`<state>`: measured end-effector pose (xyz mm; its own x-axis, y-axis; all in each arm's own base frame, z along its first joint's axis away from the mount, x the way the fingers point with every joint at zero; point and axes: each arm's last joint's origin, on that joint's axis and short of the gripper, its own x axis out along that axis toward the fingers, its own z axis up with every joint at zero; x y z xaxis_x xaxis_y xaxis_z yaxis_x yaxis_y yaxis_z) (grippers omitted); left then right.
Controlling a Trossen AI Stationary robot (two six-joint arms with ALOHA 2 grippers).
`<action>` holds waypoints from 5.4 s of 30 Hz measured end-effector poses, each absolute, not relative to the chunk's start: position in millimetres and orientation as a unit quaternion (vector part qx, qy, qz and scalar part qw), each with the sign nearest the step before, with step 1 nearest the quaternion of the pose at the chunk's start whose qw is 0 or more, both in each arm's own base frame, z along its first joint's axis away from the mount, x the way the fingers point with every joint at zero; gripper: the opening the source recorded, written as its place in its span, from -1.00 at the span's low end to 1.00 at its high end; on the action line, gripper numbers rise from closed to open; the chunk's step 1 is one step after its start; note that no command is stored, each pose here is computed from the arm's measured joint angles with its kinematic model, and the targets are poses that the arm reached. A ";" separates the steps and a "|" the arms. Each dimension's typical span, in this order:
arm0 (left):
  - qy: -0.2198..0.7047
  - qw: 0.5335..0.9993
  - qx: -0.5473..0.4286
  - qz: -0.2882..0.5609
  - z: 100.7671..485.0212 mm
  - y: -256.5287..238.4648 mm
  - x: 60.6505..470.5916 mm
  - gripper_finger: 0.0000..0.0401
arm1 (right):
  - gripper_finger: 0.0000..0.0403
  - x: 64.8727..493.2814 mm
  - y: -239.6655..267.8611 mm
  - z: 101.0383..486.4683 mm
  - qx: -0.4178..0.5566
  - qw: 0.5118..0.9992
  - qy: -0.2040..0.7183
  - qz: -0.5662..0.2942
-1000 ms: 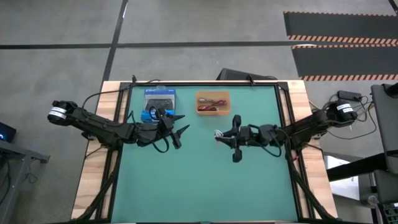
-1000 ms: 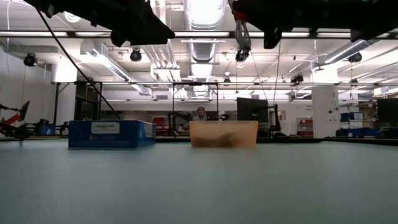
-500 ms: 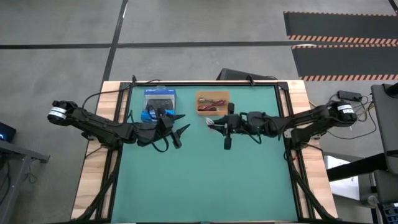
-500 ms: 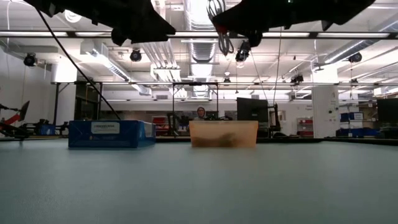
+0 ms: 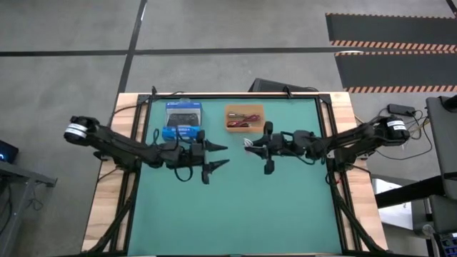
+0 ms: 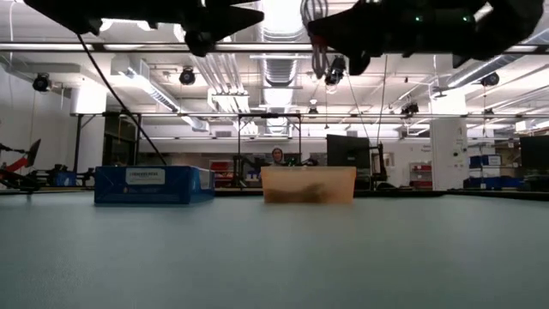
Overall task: Pick and place USB-C Cables
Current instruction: Put the white charger cable into the orange bin
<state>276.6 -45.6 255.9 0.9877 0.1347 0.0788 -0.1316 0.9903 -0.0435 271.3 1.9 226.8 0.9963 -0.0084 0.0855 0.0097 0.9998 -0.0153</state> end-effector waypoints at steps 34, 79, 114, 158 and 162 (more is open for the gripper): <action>-0.097 0.993 -0.020 0.071 228.7 -50.2 375.9 -0.19 | -0.83 258.4 8.0 223.2 -0.013 0.992 -0.101 0.076; 0.385 0.900 0.068 0.193 284.8 31.7 380.5 -0.88 | -0.02 163.8 -4.8 285.1 0.001 0.987 0.141 -0.083; 0.474 0.849 0.086 0.218 243.2 160.3 444.8 -0.88 | -0.14 92.0 -4.6 298.2 -0.018 0.993 0.082 -0.078; 0.473 0.844 0.070 0.244 183.0 195.4 426.2 -0.80 | -0.15 94.0 -4.6 297.5 -0.020 0.994 0.079 -0.078; 0.457 0.850 0.072 0.250 179.0 197.4 426.4 -0.80 | -0.15 94.0 -4.6 297.5 -0.020 0.994 0.079 -0.078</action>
